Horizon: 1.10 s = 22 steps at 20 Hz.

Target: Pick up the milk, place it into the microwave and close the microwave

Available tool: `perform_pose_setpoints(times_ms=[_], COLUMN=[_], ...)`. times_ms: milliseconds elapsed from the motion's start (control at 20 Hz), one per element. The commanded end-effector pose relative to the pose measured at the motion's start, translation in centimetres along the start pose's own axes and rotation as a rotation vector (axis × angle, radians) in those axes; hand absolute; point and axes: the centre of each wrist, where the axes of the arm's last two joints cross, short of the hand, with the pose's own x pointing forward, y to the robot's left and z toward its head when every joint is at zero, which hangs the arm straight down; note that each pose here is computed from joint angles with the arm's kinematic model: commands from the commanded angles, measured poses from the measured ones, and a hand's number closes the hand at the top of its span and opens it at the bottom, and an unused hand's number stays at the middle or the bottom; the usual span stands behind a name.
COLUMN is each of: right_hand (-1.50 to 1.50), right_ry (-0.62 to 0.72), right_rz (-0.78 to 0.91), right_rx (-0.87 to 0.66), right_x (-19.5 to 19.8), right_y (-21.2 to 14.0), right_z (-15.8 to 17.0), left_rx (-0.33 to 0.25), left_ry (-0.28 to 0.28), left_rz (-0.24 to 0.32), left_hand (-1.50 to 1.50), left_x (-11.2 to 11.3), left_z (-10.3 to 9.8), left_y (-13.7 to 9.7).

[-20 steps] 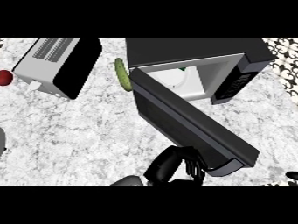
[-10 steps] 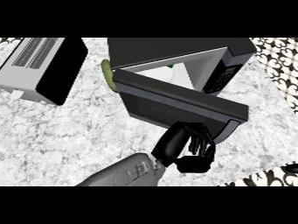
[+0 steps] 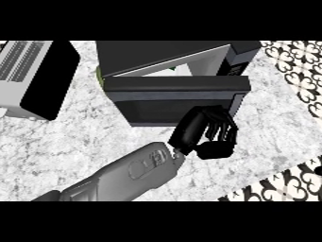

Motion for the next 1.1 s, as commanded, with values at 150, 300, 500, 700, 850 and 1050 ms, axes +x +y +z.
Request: perform_pose_setpoints(times_ms=[150, 300, 500, 700, 850, 1050], right_hand=[-1.5, -1.5, -1.5, -1.5, -1.5, -1.5], right_ry=[-0.082, -0.097, -0.116, -0.125, -0.112, -0.115], right_rz=[-0.074, -0.092, -0.117, -0.167, -0.169, -0.15], right_rx=[0.111, 0.124, 0.179, 0.255, 0.304, 0.388], right_x=[1.3, 1.7, 2.5, 2.7, 3.4, 4.7], right_y=[0.3, 0.2, 0.7, 1.9, 1.9, 2.3], right_z=[-2.9, -3.4, -5.0, -6.4, -7.1, -8.4], left_rx=[0.055, 0.086, 0.106, 0.12, 0.122, 0.161], left_ry=[-0.025, -0.018, -0.028, -0.027, -0.036, -0.03], left_rz=[-0.019, -0.028, -0.035, -0.036, -0.037, -0.041], left_hand=[1.5, 1.5, 1.5, 1.5, 1.5, 1.5], left_x=[2.0, 2.4, 3.1, 3.9, 4.6, 4.8], left_z=[-3.1, -4.0, -5.0, -5.9, -6.6, -7.2], left_y=[1.4, 2.0, 2.5, 2.9, 3.1, 3.7])
